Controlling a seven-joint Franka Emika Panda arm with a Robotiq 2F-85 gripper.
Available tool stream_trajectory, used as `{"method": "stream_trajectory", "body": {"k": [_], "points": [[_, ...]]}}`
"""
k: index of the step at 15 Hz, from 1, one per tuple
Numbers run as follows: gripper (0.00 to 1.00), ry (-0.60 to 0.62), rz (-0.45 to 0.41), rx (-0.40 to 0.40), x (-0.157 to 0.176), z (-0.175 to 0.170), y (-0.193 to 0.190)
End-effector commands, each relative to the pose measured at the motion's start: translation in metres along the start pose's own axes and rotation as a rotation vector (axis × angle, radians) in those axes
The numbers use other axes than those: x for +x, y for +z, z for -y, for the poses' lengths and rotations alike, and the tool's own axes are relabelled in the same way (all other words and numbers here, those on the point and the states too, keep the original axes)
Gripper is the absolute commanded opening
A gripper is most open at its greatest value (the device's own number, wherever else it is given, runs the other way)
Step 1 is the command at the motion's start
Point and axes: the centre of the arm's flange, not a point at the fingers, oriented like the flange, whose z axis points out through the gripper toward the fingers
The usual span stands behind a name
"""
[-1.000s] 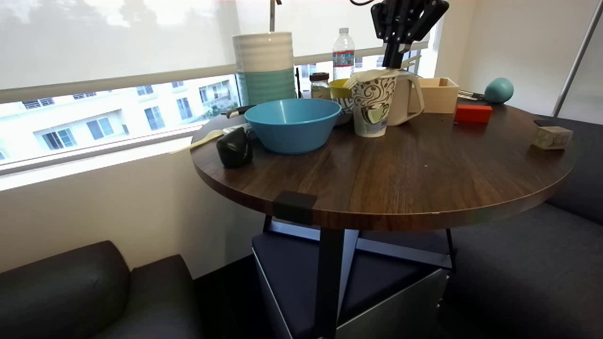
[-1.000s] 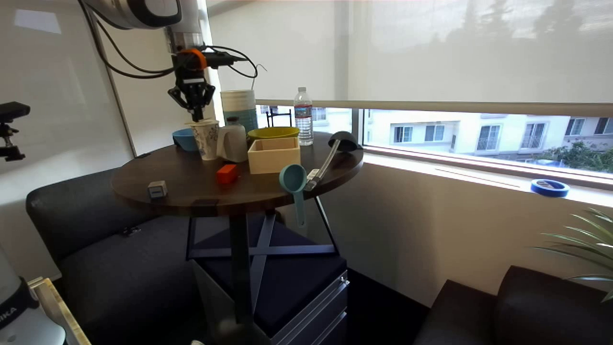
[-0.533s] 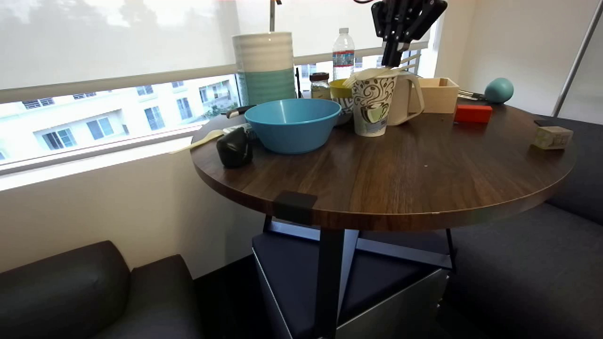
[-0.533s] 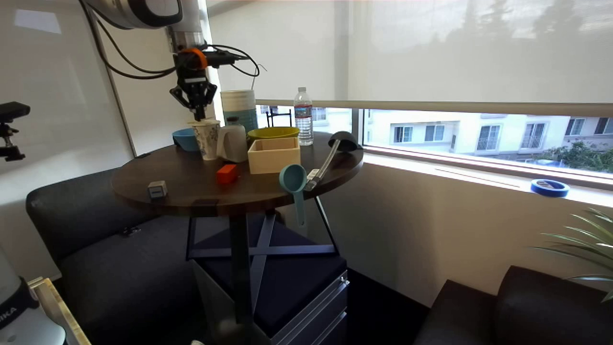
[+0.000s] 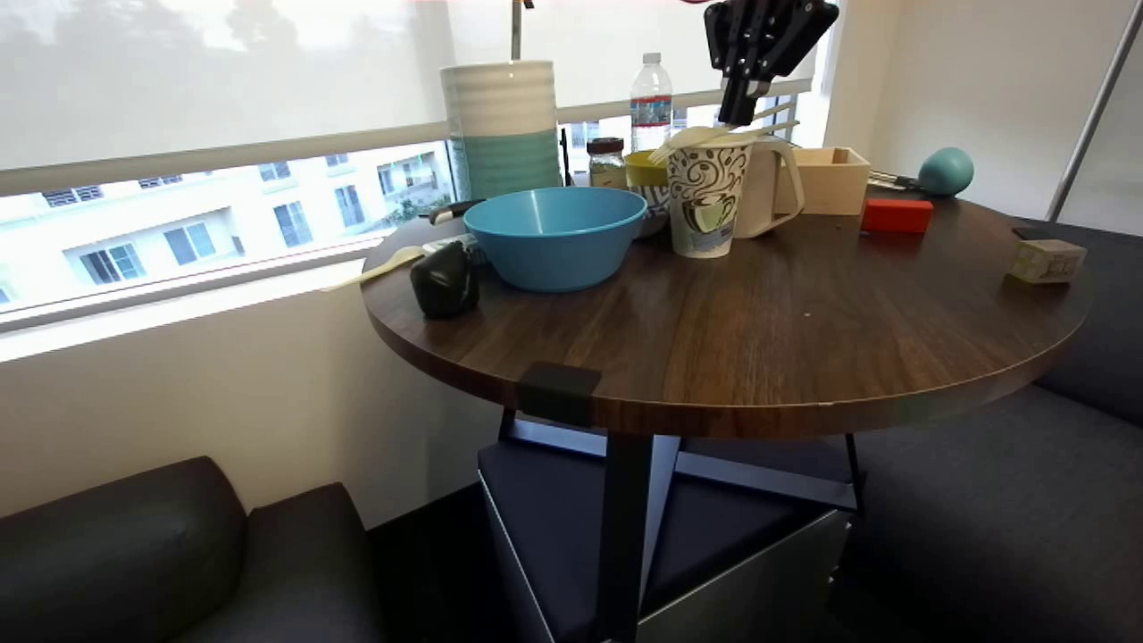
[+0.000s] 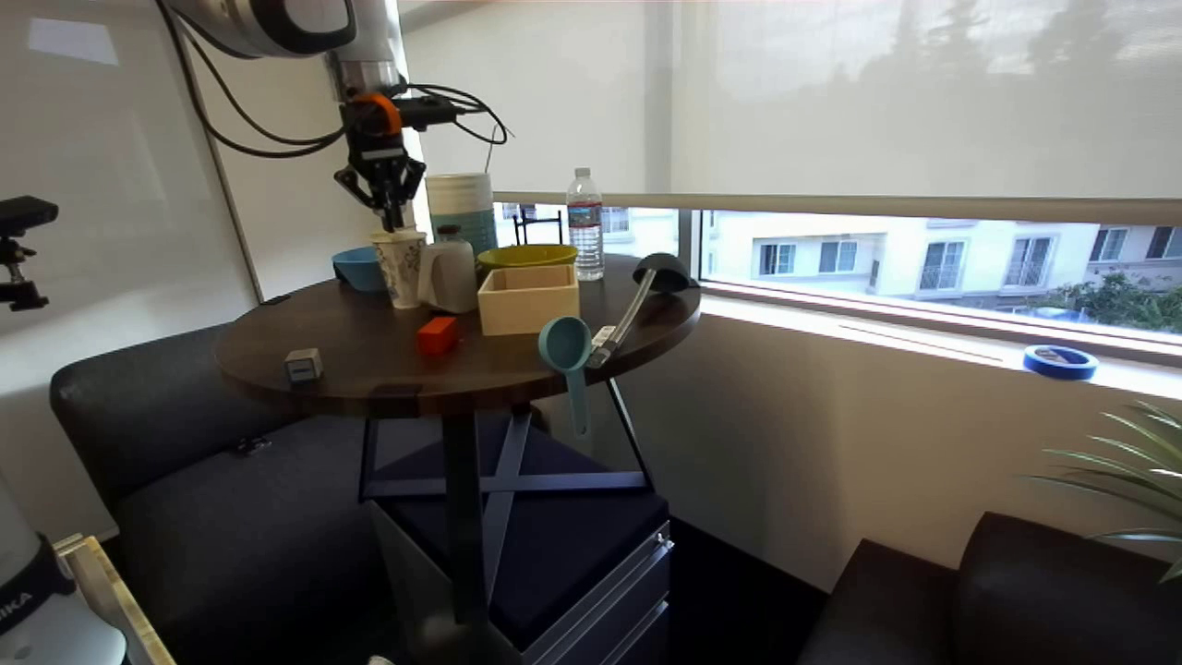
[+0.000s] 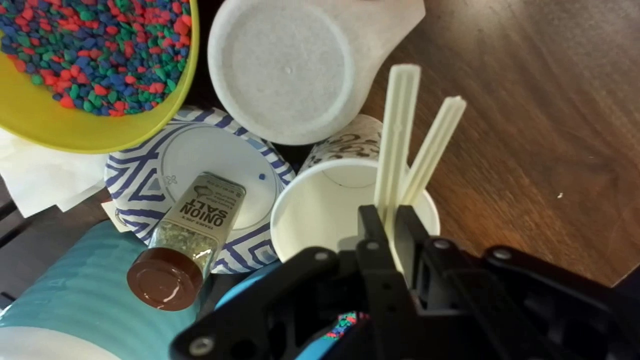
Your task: Put the spoon on top of the fork
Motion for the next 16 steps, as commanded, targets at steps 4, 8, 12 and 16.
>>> {"method": "stream_trajectory", "body": {"k": [4, 8, 12, 16], "points": [[0.03, 0.071, -0.013, -0.018, 0.0027, -0.0083, -0.0008], [0.03, 0.122, -0.016, -0.02, 0.0036, -0.008, -0.0022], [0.04, 0.169, -0.015, -0.016, 0.0025, -0.0076, -0.0022], [0.45, 0.19, -0.013, -0.012, 0.0026, -0.0071, -0.002]]}}
